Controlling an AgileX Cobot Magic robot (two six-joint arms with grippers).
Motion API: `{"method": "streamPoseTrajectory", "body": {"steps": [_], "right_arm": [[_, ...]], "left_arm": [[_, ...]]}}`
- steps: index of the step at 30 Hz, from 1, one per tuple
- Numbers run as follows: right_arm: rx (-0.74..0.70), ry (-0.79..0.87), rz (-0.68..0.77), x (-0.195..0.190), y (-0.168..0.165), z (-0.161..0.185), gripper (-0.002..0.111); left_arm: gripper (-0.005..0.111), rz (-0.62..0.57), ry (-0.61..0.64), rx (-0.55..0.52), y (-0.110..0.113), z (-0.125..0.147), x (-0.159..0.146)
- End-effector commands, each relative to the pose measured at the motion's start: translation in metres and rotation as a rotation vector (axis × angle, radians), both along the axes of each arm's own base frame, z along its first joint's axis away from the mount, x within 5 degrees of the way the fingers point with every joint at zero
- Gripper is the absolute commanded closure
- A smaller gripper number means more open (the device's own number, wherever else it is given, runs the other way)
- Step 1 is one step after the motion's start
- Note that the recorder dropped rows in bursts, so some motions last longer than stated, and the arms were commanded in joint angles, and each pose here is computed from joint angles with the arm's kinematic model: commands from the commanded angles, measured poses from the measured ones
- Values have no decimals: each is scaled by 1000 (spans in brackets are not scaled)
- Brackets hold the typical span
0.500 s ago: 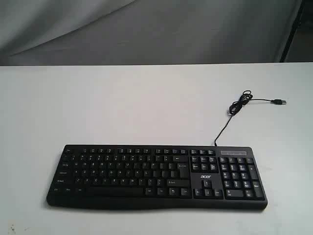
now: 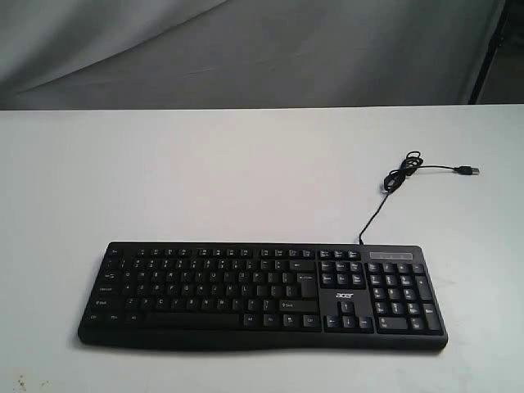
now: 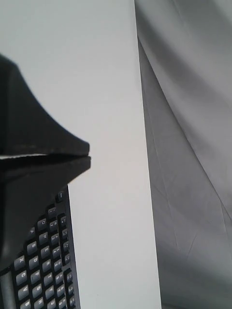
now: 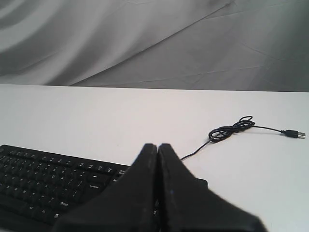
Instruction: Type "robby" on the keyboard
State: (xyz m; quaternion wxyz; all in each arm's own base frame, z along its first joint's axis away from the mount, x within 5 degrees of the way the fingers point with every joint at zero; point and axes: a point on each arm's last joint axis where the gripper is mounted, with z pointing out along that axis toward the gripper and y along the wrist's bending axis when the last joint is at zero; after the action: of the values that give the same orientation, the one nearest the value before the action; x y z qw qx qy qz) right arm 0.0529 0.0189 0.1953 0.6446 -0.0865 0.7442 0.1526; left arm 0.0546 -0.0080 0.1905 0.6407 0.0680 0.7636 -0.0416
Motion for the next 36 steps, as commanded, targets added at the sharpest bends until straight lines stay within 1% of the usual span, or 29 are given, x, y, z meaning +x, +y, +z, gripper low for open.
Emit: {"method": "streamPoseTrajectory", "body": {"steps": [1,4,6,10,13,16,20,22,24,25,27,30,33,36], "right_arm": [[1,-2,-8,0,-1,-1,108],[42,33,-3,-1,0,-3,108],[75,54,3,-3,1,8,108],[82,29,11,-13,-2,48,108],[71,56,13,-13,-2,80,108],[45,84,10,-1,2,109,108],[45,183,16,32,15,136,108],[76,299,26,49,25,138,108],[70,454,38,68,35,135,108],[50,514,49,75,40,133,108],[-68,632,120,91,56,126,108],[-242,706,290,108,92,116,108],[-334,731,419,119,133,107,108],[-411,723,515,132,172,98,108]], "left_arm": [[107,-6,-7,1,0,-1,0],[107,-6,-7,1,0,-1,0],[107,-6,-7,1,0,-1,0],[107,-6,-7,1,0,-1,0],[107,-6,-7,1,0,-1,0],[107,-6,-7,1,0,-1,0],[107,-6,-7,1,0,-1,0],[107,-6,-7,1,0,-1,0],[107,-6,-7,1,0,-1,0],[107,-6,-7,1,0,-1,0],[107,-6,-7,1,0,-1,0],[107,-6,-7,1,0,-1,0],[107,-6,-7,1,0,-1,0],[107,-6,-7,1,0,-1,0]]}}
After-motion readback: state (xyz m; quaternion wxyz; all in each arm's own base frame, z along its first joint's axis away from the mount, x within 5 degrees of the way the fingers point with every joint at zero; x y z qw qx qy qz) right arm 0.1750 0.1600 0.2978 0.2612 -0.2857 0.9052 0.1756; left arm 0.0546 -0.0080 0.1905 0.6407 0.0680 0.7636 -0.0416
